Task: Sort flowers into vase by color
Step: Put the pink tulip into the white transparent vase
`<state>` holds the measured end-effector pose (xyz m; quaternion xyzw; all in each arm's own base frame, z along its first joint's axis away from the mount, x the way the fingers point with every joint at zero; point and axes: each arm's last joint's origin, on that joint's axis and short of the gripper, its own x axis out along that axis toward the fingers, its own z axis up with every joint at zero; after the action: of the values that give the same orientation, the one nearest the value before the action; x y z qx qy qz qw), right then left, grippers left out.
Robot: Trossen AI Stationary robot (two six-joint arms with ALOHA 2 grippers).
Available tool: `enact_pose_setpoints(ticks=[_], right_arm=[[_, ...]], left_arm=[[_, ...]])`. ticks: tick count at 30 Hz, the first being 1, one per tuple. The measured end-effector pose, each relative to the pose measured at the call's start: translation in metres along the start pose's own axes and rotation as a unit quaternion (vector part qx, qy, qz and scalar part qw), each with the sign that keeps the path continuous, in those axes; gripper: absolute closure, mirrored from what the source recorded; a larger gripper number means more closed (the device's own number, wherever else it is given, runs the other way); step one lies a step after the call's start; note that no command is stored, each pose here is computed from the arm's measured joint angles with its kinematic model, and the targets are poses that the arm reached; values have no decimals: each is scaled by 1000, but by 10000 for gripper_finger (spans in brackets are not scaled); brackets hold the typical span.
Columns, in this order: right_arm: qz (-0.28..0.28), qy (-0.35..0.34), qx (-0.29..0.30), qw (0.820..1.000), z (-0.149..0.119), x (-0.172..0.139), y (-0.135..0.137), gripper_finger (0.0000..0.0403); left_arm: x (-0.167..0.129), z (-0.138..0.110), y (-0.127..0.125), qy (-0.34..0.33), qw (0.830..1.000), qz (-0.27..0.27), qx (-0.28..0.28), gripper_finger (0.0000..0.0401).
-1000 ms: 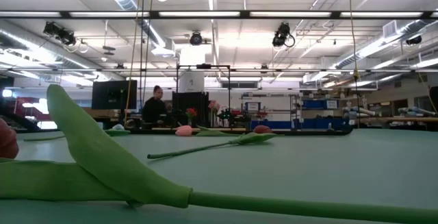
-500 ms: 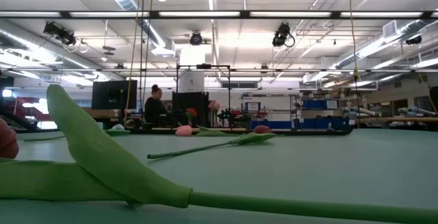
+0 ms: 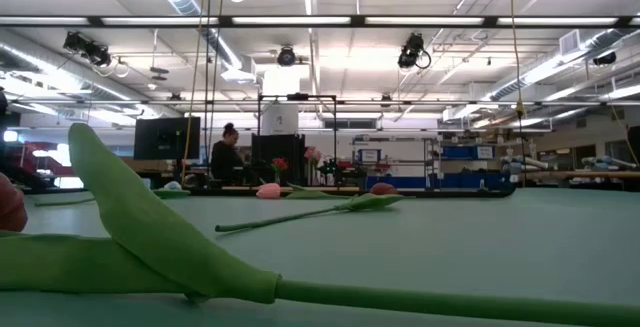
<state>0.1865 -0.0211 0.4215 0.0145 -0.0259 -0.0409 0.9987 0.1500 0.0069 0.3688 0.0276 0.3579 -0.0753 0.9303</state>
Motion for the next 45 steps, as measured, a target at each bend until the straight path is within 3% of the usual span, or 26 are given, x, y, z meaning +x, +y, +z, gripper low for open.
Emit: enact_pose_setpoints(ticks=[8,17,19,22,25,28,30,33,39,43,45], right_arm=[[0,-11,-26,1000,2,1,0,291],[14,-140,33,990,24,5,1,291],[-11,-181,34,983,31,6,-1,291],[-112,-178,48,976,27,13,-13,291],[-200,-83,40,975,2,33,-33,291],[-216,31,41,975,-36,60,-61,291],[-222,73,51,971,-56,75,-81,291],[-251,132,74,956,-81,93,-117,291],[-242,257,135,926,-139,123,-185,291],[-246,342,160,893,-175,136,-219,291],[-242,367,154,885,-186,143,-232,291]], left_arm=[[51,28,67,-60,987,28,-144,127],[61,9,118,-39,945,112,-306,127],[62,1,122,-35,934,127,-331,127],[66,-11,123,-29,923,132,-361,127],[74,-22,122,-12,916,129,-379,127],[79,-23,124,-15,916,129,-379,127],[81,-23,126,-17,916,130,-379,127],[79,-21,131,-40,917,140,-372,127],[70,-19,145,-86,912,167,-365,127],[75,-15,155,-113,908,173,-364,127],[80,-15,158,-115,910,171,-360,127]])
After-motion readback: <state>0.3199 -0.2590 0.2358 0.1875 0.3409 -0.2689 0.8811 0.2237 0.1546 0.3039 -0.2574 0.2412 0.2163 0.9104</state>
